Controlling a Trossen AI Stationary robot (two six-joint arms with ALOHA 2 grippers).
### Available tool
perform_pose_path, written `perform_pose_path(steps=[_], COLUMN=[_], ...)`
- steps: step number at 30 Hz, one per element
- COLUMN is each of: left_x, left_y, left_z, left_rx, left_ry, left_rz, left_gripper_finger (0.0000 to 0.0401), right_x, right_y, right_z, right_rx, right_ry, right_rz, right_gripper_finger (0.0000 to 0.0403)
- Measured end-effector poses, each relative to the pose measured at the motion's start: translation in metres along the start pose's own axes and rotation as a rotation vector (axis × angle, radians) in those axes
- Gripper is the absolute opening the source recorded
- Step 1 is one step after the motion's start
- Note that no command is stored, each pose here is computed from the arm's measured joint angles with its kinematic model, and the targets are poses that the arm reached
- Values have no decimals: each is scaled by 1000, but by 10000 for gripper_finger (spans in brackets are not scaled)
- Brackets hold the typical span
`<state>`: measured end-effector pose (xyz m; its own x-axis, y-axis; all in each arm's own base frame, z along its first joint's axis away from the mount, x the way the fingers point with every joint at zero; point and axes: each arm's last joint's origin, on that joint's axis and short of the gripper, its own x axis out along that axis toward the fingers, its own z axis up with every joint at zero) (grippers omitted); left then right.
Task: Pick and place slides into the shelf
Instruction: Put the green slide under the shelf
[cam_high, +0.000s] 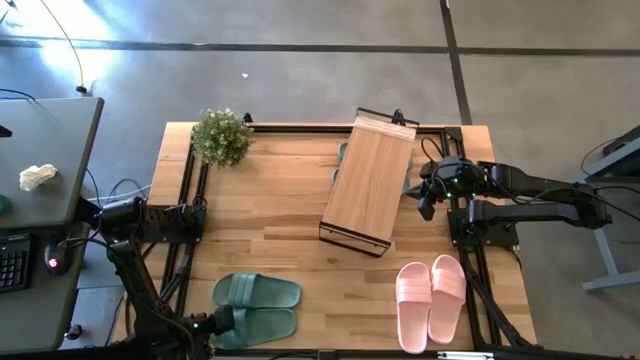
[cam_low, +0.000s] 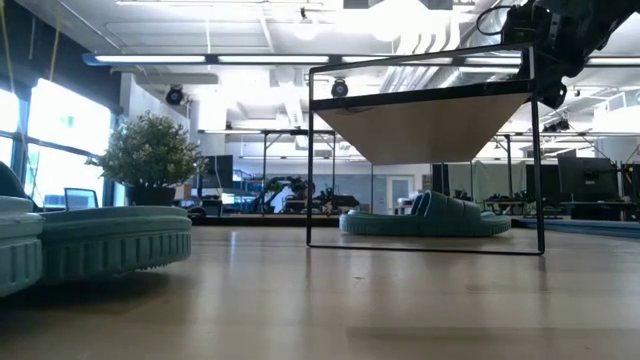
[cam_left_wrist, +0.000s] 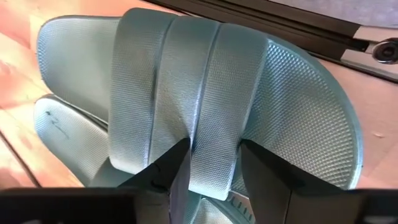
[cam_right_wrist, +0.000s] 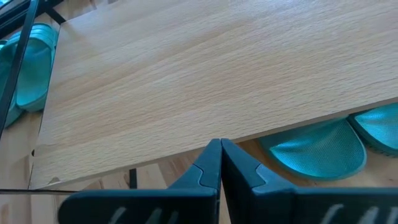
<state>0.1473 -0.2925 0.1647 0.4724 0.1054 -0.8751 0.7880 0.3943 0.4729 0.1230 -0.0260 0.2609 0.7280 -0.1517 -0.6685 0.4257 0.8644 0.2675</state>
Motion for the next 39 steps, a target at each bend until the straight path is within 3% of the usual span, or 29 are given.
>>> perform_pose_path(steps=[7, 13, 26, 39], left_x=[4, 8, -21, -9], left_y=[-1, -9, -4, -23], left_z=[0, 2, 7, 12], left_rx=[8, 5, 90, 121], left_ry=[14, 23, 106, 112], left_rz=[51, 13, -1, 11], left_gripper_finger=[105, 93, 92, 92], right_x=[0, 0, 0, 0], right_y=[0, 0, -1, -1], right_z=[0, 0, 0, 0], right_rx=[1, 19, 19, 19], right_ry=[0, 0, -7, -9], right_rz=[0, -1, -19, -23], right_gripper_finger=[0, 0, 0, 0])
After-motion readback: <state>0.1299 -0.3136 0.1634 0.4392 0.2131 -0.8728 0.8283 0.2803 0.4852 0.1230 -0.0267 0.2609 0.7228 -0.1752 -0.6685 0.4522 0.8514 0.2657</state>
